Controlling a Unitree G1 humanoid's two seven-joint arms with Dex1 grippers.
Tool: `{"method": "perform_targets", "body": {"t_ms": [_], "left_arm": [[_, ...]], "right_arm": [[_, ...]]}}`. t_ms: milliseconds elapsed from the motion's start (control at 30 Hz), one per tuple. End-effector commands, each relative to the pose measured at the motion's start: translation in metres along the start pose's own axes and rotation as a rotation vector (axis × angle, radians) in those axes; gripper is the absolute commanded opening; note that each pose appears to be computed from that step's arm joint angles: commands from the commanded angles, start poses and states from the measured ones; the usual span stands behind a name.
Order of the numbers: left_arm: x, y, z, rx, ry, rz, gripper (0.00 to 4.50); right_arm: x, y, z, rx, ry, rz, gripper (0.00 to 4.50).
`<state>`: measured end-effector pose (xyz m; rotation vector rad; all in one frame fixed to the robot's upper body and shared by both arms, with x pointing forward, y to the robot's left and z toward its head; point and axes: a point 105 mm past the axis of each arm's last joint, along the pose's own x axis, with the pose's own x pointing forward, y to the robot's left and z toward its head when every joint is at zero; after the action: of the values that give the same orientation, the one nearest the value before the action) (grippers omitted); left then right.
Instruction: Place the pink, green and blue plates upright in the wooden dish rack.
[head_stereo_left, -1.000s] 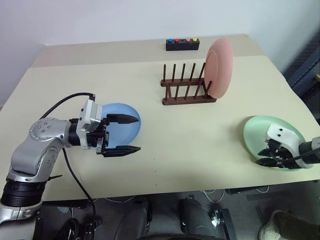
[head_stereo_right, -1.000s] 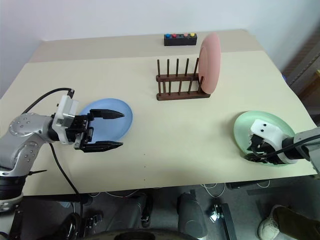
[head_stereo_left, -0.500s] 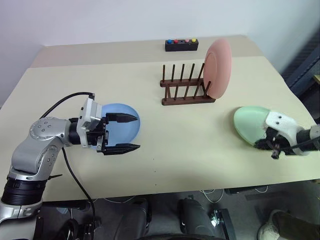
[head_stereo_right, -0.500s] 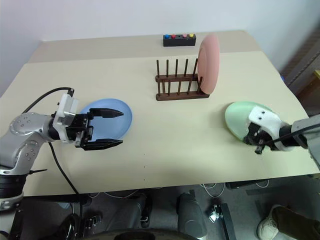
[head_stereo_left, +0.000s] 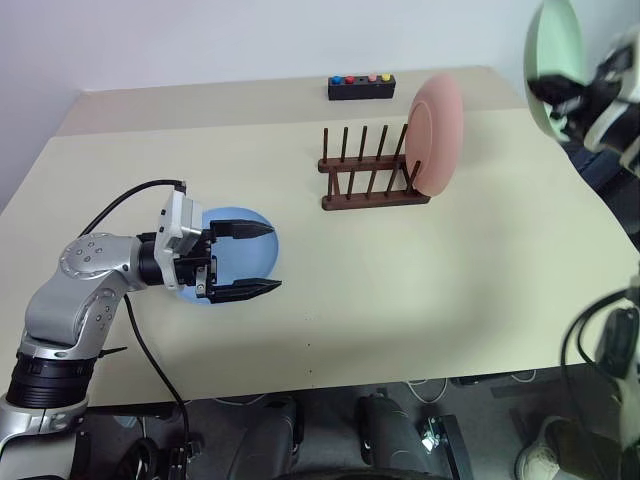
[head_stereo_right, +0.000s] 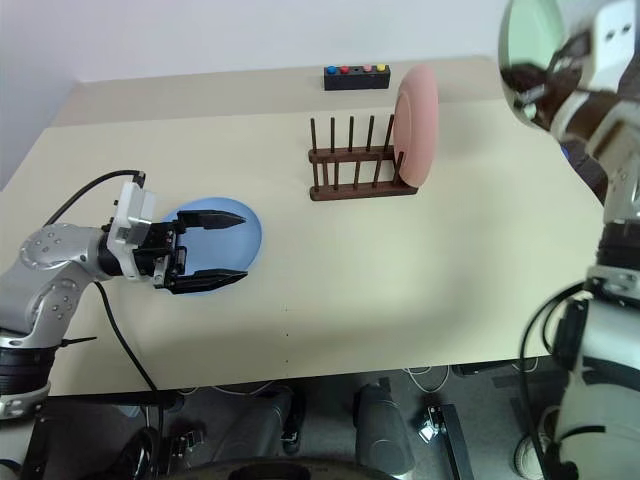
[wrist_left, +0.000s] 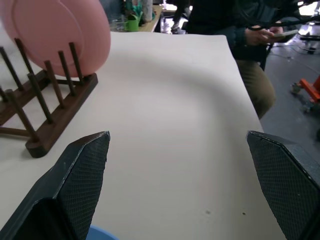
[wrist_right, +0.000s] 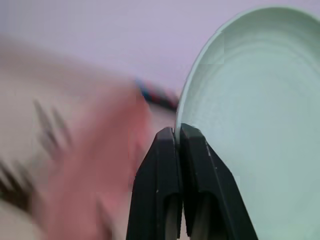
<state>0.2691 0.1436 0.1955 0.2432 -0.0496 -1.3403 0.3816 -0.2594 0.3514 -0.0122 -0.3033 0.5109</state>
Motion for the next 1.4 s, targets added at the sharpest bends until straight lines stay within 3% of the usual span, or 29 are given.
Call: {"method": "perform_targets", "body": {"t_ms": [33, 200, 433, 533, 833, 1400], "left_arm": [[-0.003, 0.002, 0.011, 0.044, -0.026, 0.024, 4.50], [-0.005, 0.001, 0.012, 0.044, -0.030, 0.037, 4.50], [-0.012, 0.009, 0.008, 0.100, -0.008, 0.122, 4.50], [-0.015, 0.011, 0.007, 0.107, -0.004, 0.140, 4.50], [-0.013, 0.010, 0.006, 0.106, -0.014, 0.152, 4.50], [-0.012, 0.009, 0.010, 0.112, -0.020, 0.158, 4.50]], "right_arm": [[-0.003, 0.029, 0.072, 0.101, -0.344, 0.168, 0.04], [-0.002, 0.059, 0.099, 0.333, -0.517, 0.371, 0.04], [0.004, 0.092, 0.081, 0.674, -0.428, 0.636, 0.04], [0.012, 0.107, 0.057, 0.684, -0.330, 0.648, 0.04], [0.026, 0.113, 0.009, 0.708, -0.215, 0.585, 0.04], [0.030, 0.107, -0.031, 0.654, -0.126, 0.498, 0.04]]}}
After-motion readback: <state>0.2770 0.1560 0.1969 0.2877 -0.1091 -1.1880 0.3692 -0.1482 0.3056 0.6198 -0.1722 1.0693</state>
